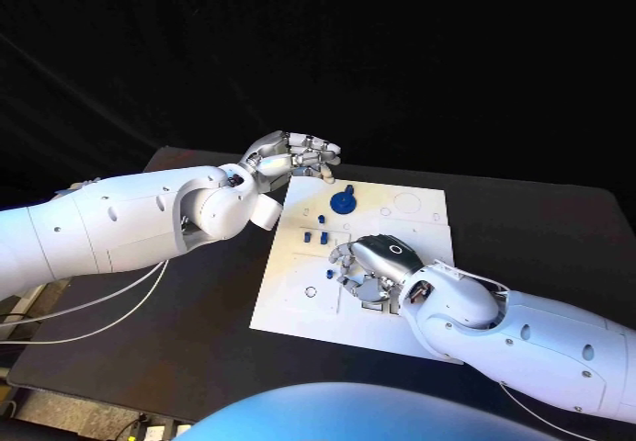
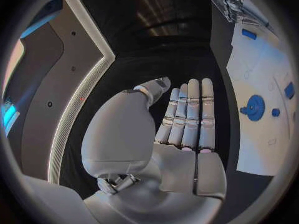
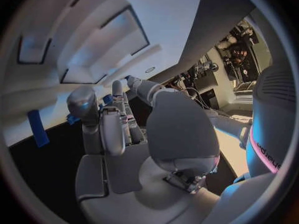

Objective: Assemble the parts on the task board

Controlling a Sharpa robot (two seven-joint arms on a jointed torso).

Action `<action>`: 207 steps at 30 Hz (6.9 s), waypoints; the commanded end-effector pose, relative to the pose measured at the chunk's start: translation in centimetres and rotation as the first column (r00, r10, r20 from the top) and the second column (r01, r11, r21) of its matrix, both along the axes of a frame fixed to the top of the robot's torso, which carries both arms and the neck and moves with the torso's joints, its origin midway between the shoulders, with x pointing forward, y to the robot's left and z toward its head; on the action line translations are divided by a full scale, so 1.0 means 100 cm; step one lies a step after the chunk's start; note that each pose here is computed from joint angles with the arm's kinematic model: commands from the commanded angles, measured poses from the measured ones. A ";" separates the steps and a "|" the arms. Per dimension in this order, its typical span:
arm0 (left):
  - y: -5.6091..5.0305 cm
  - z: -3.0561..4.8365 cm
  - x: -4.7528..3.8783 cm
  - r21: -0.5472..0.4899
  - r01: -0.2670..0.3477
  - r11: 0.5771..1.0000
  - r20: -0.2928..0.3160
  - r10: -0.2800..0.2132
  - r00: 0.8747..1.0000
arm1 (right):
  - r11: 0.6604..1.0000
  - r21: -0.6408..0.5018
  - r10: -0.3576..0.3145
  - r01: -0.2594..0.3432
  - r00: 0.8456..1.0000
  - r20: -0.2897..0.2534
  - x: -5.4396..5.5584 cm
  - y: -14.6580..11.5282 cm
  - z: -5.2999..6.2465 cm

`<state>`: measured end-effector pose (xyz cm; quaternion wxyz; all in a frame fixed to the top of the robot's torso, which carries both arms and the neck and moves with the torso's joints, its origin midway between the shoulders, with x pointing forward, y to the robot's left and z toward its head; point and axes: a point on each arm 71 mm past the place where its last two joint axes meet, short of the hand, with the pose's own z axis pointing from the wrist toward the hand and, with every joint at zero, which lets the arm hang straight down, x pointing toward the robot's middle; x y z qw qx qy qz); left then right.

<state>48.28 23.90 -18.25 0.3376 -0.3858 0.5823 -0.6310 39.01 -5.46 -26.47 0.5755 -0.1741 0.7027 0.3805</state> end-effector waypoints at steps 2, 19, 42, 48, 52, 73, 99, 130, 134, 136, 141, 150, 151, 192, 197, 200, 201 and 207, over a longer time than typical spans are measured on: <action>-0.001 0.0010 -0.0010 -0.006 0.016 1.000 0.005 -0.016 1.000 | 0.997 0.052 -0.057 0.057 0.998 0.003 0.002 -0.015 0.015; 0.001 0.0011 -0.0013 -0.004 0.012 1.000 0.005 -0.012 1.000 | 0.986 -0.076 -0.153 0.147 0.985 -0.078 0.043 -0.096 0.055; 0.000 0.0009 -0.0011 -0.006 0.015 1.000 0.004 -0.015 1.000 | 0.979 -0.138 -0.163 0.147 0.981 -0.107 0.057 -0.081 0.037; 0.000 0.0008 -0.0010 -0.006 0.015 1.000 0.004 -0.015 1.000 | 0.980 -0.126 -0.166 0.154 0.982 -0.094 0.058 -0.078 0.034; 0.000 0.0008 -0.0009 -0.006 0.015 1.000 0.004 -0.015 1.000 | 0.980 -0.122 -0.168 0.158 0.982 -0.083 0.059 -0.076 0.033; 0.000 0.0006 -0.0010 -0.005 0.016 1.000 0.002 -0.016 1.000 | 0.975 -0.162 -0.162 0.150 0.985 -0.065 0.060 -0.071 0.023; 0.001 0.0005 -0.0013 -0.003 0.016 1.000 -0.001 -0.016 1.000 | 0.974 -0.061 -0.218 0.218 0.976 0.008 0.060 -0.074 0.029; -0.001 -0.0008 0.0015 -0.004 0.018 1.000 0.000 -0.018 1.000 | 0.986 0.153 -0.037 0.066 0.982 -0.183 0.007 -0.016 0.053; -0.003 -0.0010 0.0019 -0.005 0.020 1.000 0.000 -0.020 1.000 | 0.985 0.167 -0.006 0.042 0.978 -0.209 -0.002 -0.003 0.044; -0.003 -0.0010 0.0021 -0.006 0.021 1.000 0.000 -0.021 1.000 | 0.985 0.171 0.009 0.029 0.977 -0.215 -0.007 0.004 0.038; -0.005 -0.0011 0.0022 -0.007 0.024 1.000 0.000 -0.024 1.000 | 0.985 0.175 0.031 0.006 0.978 -0.205 -0.016 0.015 0.026; -0.008 -0.0012 0.0024 -0.010 0.031 0.999 -0.001 -0.031 1.000 | 0.985 0.173 0.047 -0.013 0.981 -0.189 -0.025 0.030 0.003; -0.009 -0.0012 0.0024 -0.010 0.032 0.999 -0.001 -0.032 0.999 | 0.985 0.173 0.047 -0.014 0.981 -0.189 -0.026 0.031 0.001; -0.011 -0.0010 0.0013 -0.010 0.040 0.999 -0.006 -0.040 0.999 | 0.998 0.069 0.026 -0.014 0.985 -0.173 -0.020 0.047 -0.022; -0.010 -0.0010 0.0013 -0.009 0.039 0.999 -0.007 -0.039 0.999 | 0.998 0.053 0.031 -0.022 0.983 -0.181 -0.021 0.047 -0.023; -0.010 -0.0010 0.0013 -0.008 0.038 0.999 -0.007 -0.038 0.999 | 0.999 0.048 0.032 -0.024 0.982 -0.184 -0.021 0.046 -0.023; -0.009 -0.0011 0.0013 -0.008 0.038 0.999 -0.008 -0.038 0.999 | 0.999 0.047 0.033 -0.025 0.982 -0.184 -0.022 0.046 -0.023; -0.009 -0.0012 0.0012 -0.006 0.038 0.999 -0.010 -0.038 0.999 | 0.999 0.045 0.035 -0.027 0.982 -0.186 -0.023 0.046 -0.023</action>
